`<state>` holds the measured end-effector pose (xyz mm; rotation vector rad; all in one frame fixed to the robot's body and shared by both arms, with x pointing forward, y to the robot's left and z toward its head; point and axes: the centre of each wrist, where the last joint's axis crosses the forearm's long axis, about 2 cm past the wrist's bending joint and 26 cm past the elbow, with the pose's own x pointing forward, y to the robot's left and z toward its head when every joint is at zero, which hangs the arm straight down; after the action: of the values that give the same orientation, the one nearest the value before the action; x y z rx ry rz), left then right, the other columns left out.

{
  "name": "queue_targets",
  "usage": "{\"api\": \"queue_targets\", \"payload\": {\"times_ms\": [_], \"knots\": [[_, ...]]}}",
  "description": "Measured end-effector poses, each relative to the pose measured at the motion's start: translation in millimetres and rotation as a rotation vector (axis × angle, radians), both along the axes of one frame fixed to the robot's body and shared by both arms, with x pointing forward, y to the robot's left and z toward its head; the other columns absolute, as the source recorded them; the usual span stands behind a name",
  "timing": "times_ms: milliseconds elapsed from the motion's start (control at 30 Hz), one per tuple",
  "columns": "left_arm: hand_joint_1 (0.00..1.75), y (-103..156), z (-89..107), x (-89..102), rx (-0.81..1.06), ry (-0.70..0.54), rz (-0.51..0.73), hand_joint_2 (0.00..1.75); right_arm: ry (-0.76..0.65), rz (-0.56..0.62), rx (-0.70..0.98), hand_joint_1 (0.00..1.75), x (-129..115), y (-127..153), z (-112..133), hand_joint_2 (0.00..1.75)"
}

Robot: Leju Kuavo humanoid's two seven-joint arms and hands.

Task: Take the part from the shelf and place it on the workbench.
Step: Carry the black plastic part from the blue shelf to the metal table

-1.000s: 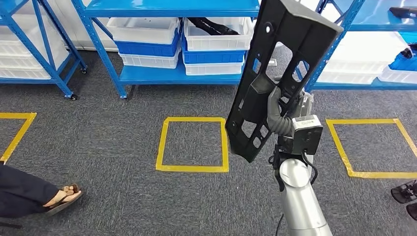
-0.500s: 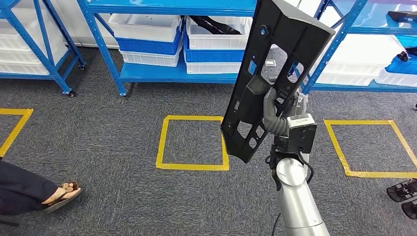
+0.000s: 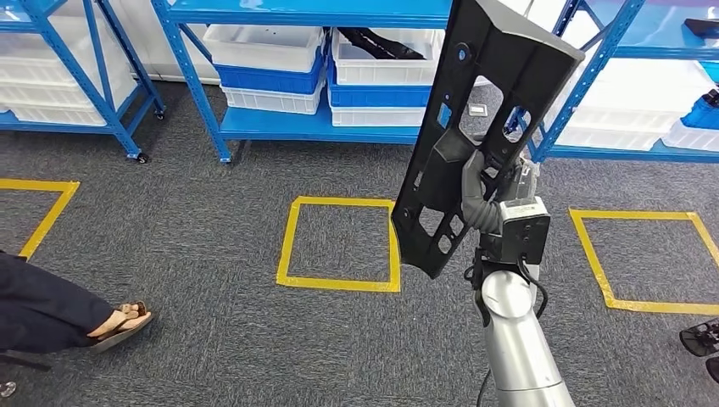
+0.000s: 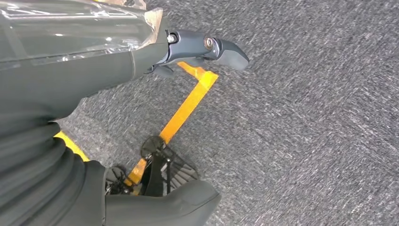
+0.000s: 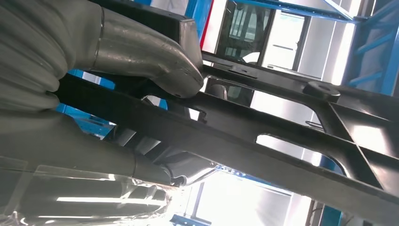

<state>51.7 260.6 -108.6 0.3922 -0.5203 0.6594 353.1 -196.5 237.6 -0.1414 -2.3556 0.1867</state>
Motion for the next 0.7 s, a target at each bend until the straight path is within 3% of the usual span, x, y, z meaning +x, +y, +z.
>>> {"api": "queue_targets", "payload": {"times_ms": [700], "knots": [[0.00,-1.9,0.2,-0.7,0.008,0.018,0.042,1.75,0.060,0.039,0.002,1.75,10.0,-10.7,-2.5,1.75]]}}
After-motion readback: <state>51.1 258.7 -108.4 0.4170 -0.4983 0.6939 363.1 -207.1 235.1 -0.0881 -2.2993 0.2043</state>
